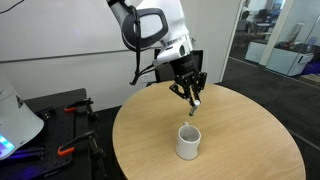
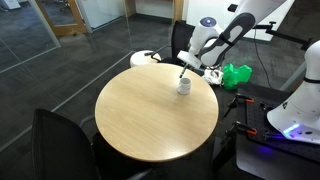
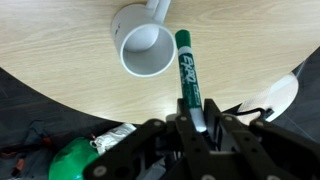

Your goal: Take the green marker out of the white mug and put it on the table

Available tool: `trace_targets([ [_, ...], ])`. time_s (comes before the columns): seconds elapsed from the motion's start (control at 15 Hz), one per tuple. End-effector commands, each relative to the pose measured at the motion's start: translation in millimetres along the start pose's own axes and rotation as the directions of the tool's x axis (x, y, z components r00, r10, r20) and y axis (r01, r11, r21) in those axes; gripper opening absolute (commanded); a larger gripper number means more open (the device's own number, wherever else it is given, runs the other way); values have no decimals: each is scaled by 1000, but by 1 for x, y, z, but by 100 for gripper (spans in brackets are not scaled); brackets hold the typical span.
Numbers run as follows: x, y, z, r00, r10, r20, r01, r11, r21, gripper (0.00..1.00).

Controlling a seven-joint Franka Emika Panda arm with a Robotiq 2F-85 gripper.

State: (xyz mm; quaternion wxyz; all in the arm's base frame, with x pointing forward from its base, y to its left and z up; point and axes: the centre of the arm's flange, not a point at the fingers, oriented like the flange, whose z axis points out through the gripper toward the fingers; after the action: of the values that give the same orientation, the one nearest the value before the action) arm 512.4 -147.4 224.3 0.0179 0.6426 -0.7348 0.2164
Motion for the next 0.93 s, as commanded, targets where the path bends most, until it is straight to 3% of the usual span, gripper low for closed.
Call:
trace_targets([
  [0.0,0,-2,-34,988,-116,99,109,991,75,5],
  [0.2,-13,-15,-46,954,-251,165,234,966,112,5],
  [0.4,-34,-26,-56,894,-385,231,361,922,140,5],
  [0.6,-57,-26,-61,811,-496,311,479,867,133,5],
  [0.8,-80,-25,-56,702,-589,401,600,792,114,5],
  [0.87,-83,-15,-66,755,-550,358,545,829,125,5],
])
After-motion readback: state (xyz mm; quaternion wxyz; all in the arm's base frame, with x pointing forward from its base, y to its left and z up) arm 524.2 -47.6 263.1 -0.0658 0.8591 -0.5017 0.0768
